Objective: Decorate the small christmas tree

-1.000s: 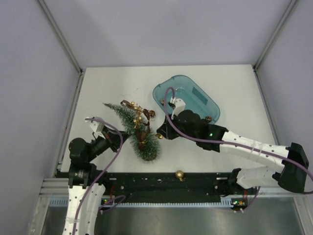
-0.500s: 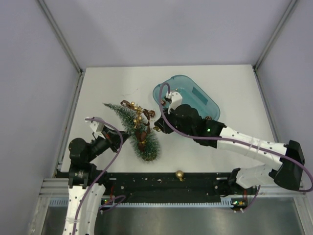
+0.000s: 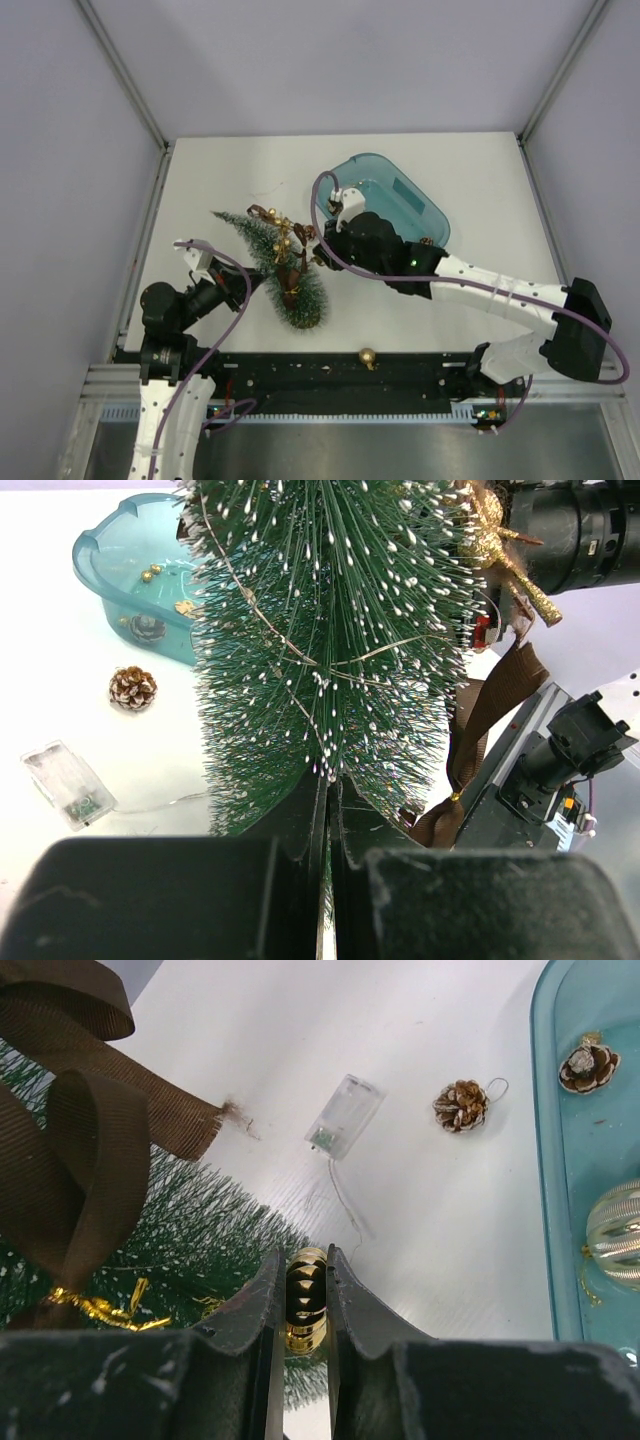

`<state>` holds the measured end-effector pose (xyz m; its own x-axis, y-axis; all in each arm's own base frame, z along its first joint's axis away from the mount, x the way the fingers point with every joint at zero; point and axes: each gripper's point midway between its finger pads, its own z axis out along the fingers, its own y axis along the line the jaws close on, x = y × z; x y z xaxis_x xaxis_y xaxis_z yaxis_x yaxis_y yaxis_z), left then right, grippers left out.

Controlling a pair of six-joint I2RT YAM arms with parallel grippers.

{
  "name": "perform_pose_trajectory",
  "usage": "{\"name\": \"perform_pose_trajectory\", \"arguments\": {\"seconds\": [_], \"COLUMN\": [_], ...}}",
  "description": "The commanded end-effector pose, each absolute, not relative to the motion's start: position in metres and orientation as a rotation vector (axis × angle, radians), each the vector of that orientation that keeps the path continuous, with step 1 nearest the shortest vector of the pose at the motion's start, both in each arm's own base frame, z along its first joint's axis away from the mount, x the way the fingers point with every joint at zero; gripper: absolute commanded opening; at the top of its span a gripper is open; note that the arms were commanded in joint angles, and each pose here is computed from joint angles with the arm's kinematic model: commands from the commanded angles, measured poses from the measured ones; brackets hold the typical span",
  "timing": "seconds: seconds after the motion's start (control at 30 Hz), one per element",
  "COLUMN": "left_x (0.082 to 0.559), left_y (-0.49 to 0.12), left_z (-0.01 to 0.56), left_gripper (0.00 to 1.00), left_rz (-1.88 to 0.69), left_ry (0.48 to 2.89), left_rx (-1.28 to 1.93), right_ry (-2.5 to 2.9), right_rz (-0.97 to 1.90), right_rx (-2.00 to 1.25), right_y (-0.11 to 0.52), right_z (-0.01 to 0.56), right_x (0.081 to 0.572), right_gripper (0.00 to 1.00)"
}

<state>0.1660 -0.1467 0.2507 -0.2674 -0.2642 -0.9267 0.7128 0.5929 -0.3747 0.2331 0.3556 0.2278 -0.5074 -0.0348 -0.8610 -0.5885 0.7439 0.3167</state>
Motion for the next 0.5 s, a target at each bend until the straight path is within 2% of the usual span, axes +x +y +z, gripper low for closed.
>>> {"name": "perform_pose_trajectory", "arguments": {"seconds": [0.0,0.47], "left_x": [0.159,0.160], "left_y": [-0.148,-0.147], "left_z": [0.264,0.263], "left_gripper": [0.00,0.00], "left_rz": [-0.968,-0.964], "left_ry": [1.507,1.514], "left_rx": [0.430,0.418], "right_ry": [1.962,2.032], "right_rz": [0.725,0.657], "right_rx": [-0.476,-0.499], "right_y": [0.361,0.342], "right_z": [0.228,0.190], "right_x": [0.245,0.236], "right_gripper": [0.01,0.00]}}
